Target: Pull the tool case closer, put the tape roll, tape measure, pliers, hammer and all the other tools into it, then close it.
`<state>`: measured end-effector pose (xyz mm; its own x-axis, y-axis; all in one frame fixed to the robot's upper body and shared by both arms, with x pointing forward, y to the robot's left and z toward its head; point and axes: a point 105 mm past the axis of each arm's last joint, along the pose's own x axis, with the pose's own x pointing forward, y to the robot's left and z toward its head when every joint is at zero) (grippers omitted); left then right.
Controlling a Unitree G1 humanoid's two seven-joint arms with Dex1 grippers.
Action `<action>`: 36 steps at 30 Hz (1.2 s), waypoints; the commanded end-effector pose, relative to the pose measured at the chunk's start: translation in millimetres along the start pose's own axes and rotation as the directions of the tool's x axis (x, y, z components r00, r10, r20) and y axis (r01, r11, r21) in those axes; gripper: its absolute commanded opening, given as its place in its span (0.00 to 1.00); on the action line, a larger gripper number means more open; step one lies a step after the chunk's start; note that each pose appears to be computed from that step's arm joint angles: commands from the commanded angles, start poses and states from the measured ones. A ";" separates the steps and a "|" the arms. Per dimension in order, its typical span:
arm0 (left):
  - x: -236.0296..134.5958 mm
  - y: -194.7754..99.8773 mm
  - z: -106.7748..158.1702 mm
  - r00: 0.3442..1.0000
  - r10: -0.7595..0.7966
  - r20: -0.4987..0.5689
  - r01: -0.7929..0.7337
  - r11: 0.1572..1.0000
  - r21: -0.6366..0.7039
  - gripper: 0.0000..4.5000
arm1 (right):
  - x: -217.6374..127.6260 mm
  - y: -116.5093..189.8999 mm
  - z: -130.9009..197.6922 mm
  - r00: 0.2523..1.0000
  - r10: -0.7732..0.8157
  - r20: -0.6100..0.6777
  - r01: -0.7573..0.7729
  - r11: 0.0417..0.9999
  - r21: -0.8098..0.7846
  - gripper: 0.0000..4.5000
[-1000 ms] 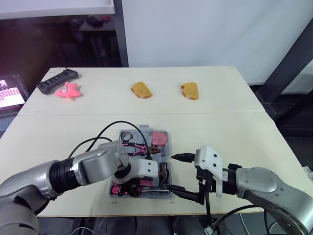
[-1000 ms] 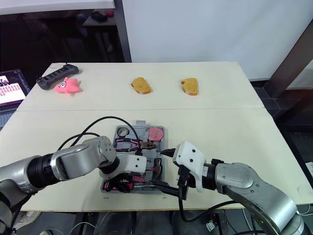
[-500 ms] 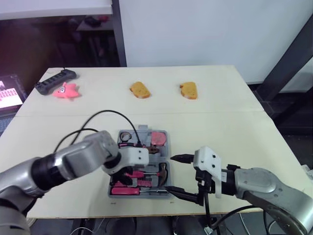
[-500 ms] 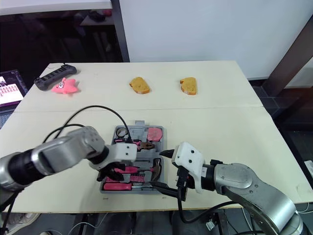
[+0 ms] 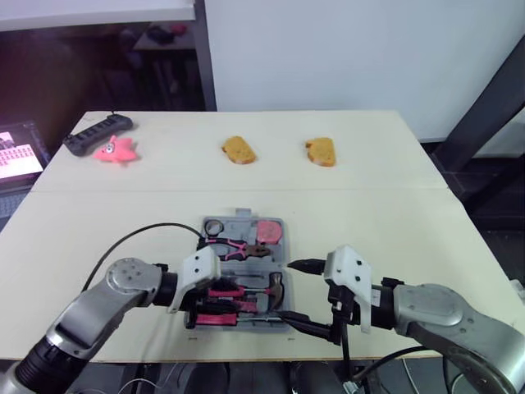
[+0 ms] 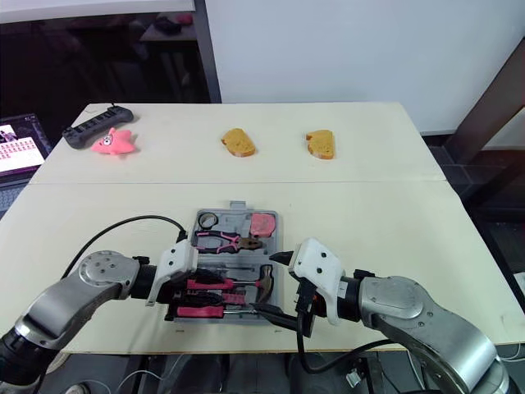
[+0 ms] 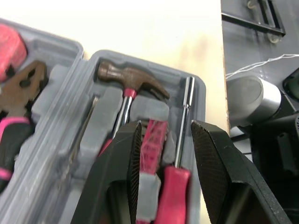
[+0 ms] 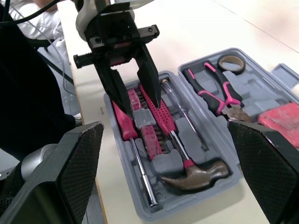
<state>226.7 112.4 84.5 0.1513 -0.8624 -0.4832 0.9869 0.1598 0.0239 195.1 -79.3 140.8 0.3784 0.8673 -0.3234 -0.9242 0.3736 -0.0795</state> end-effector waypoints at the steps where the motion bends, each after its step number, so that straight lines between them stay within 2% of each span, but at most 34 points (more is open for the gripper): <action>1: 0.4 -4.1 -0.2 1.000 -0.023 0.015 0.023 0.999 0.027 0.10 | -3.2 2.7 8.0 1.000 -0.001 0.022 0.001 0.999 -0.034 1.00; 2: 0.7 -4.7 -1.0 1.000 -0.026 0.016 0.026 0.999 0.024 0.01 | -3.4 2.7 7.8 1.000 -0.001 0.021 0.002 0.999 -0.035 1.00; 11: 7.3 -12.9 -24.4 0.997 -0.046 -0.062 0.047 0.999 0.011 0.01 | -4.5 2.2 6.6 1.000 -0.008 0.013 0.009 0.999 -0.032 1.00; 24: 9.5 -7.7 -55.9 0.962 -0.048 -0.270 0.055 0.998 0.020 0.01 | -4.9 0.6 5.8 1.000 -0.022 0.000 0.022 0.999 -0.030 1.00; 28: 6.5 -10.4 -62.5 0.957 -0.063 -0.283 0.061 0.998 -0.014 0.01 | -5.2 -0.1 5.3 1.000 -0.024 -0.004 0.024 0.999 -0.030 1.00; 32: 6.9 -2.4 -46.5 0.983 -0.030 -0.179 0.029 1.000 -0.007 0.01 | -5.4 -2.9 4.5 0.999 -0.033 -0.002 0.033 0.999 -0.029 1.00; 36: -15.0 5.1 -1.5 0.998 -0.021 0.052 0.024 0.999 -0.041 0.01 | -7.1 -9.3 1.6 0.999 -0.051 -0.007 0.051 0.998 -0.026 1.00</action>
<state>225.8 125.7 60.8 0.1185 -0.8445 -0.5223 0.9844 0.1689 -0.0498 199.0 -85.9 138.4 0.4085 0.8456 -0.3438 -0.9099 0.4073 -0.0794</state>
